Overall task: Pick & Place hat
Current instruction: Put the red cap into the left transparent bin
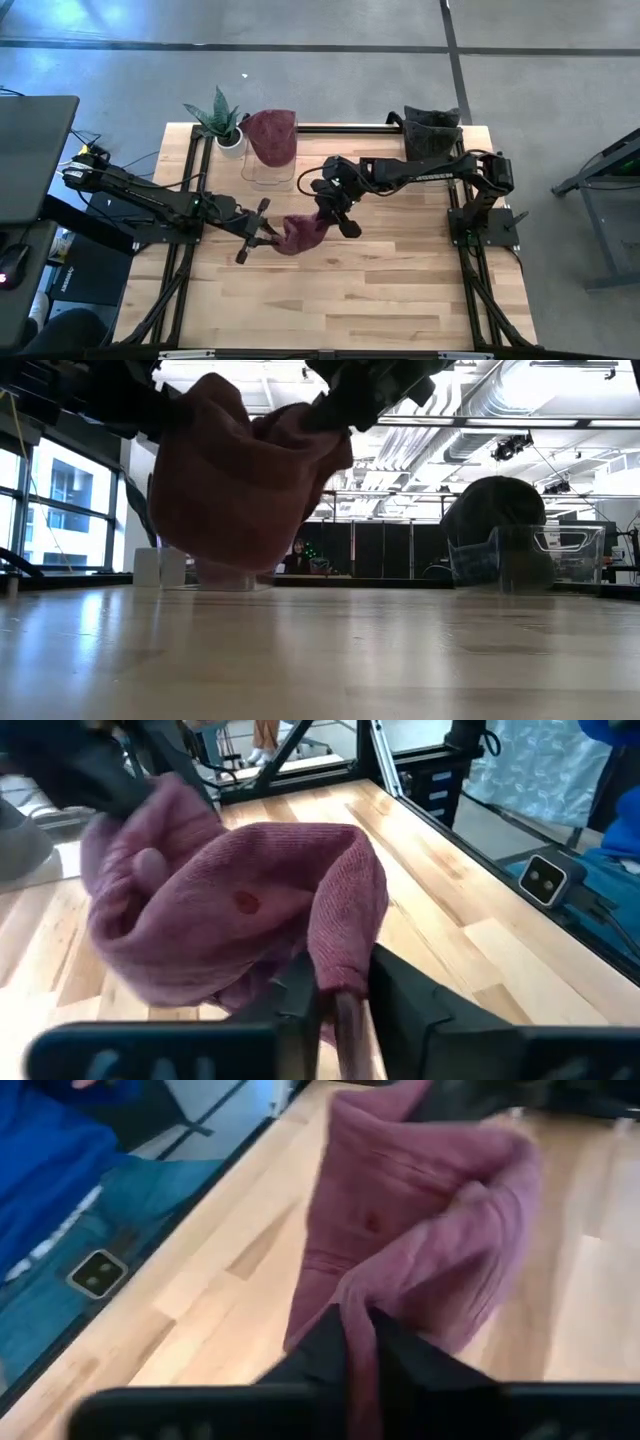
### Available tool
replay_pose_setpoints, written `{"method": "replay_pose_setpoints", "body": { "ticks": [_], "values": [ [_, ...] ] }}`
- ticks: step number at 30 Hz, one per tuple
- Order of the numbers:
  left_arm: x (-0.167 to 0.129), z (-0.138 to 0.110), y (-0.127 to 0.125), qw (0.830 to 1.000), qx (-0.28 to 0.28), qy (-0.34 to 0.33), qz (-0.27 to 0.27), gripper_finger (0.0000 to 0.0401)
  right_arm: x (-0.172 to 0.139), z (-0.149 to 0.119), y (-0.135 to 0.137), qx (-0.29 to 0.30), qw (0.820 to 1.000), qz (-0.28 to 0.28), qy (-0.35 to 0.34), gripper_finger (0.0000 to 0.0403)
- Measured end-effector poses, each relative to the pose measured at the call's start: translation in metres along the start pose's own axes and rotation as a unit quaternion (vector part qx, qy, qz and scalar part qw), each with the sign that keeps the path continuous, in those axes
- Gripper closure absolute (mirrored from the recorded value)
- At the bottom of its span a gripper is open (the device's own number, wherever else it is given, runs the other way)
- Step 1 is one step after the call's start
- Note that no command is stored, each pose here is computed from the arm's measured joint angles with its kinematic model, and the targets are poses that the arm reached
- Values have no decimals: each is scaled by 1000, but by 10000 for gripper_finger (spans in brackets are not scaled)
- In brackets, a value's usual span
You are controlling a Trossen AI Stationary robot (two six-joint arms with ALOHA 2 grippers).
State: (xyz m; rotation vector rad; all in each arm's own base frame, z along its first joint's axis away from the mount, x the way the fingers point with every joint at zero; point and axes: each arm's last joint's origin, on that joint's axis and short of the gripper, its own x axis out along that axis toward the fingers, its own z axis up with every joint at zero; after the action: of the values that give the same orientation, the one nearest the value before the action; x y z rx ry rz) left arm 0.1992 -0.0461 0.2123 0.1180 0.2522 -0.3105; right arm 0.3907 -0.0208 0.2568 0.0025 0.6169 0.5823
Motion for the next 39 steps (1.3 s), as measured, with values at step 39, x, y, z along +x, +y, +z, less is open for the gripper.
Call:
{"method": "replay_pose_setpoints", "body": {
  "ticks": [39],
  "values": [
    [12, -39, -4, 990, -123, -72, -22, 162, -40, 11, 72, -228, 907, -202, -290, 397]
  ]
}}
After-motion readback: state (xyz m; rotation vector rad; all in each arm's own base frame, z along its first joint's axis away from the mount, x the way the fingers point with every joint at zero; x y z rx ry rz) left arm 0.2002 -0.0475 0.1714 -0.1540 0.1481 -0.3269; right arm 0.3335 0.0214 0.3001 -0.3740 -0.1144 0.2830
